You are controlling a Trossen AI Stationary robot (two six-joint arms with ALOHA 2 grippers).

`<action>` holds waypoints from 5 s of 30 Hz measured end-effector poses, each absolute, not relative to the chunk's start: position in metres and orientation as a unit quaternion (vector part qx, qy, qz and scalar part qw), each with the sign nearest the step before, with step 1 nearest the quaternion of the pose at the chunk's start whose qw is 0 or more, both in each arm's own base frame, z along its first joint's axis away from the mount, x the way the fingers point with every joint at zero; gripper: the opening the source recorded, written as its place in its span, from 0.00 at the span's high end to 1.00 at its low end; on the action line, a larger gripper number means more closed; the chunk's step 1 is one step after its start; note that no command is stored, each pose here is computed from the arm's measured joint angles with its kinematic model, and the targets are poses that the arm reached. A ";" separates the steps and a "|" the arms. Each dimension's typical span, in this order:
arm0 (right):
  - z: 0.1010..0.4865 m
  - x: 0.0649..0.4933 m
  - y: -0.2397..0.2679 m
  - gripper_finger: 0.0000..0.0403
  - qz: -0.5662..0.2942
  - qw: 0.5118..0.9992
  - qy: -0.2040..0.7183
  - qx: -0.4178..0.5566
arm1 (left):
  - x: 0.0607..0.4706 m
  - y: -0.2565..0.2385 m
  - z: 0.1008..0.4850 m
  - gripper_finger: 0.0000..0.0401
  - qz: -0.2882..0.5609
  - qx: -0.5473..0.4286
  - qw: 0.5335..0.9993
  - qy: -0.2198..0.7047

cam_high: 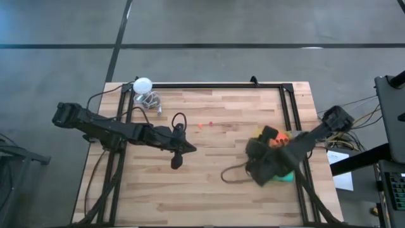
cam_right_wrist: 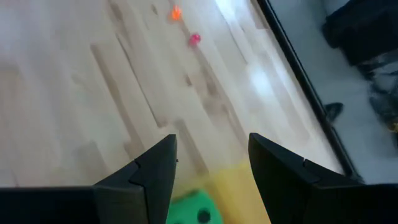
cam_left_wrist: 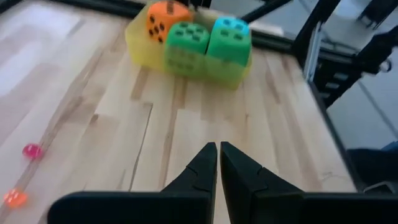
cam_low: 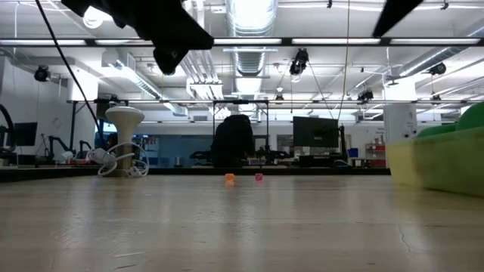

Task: Pick & Place Dice
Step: Put the small red dice into the yellow bin

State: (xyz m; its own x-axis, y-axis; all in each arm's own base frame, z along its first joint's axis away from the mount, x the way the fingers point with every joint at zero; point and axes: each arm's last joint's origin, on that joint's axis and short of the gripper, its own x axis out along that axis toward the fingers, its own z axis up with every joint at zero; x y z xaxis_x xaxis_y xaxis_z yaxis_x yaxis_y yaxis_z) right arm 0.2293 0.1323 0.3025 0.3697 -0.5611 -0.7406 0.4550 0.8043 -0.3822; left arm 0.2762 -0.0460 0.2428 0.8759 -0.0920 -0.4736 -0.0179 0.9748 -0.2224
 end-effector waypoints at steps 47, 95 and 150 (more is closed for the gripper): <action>0.210 0.390 -0.098 0.52 -0.079 0.843 0.526 0.081 | 0.220 0.023 0.199 0.94 0.064 -0.053 0.937 0.341; 0.152 0.383 -0.129 0.52 -0.074 0.842 0.531 0.068 | 0.243 0.035 0.229 0.94 0.036 -0.070 0.972 0.221; 0.127 0.374 -0.127 0.90 -0.075 0.855 0.508 0.070 | 0.243 0.034 0.229 0.94 0.036 -0.070 0.972 0.221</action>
State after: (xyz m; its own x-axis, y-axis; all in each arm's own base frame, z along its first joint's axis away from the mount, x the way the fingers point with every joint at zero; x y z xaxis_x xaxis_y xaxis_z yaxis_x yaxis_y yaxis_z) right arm 0.3737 -0.1269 0.1271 0.4733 -0.0572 -0.8790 0.2001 0.9788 0.0440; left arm 0.2434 0.0344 0.2291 0.8996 0.0394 -0.4348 -0.1011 0.9877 -0.1196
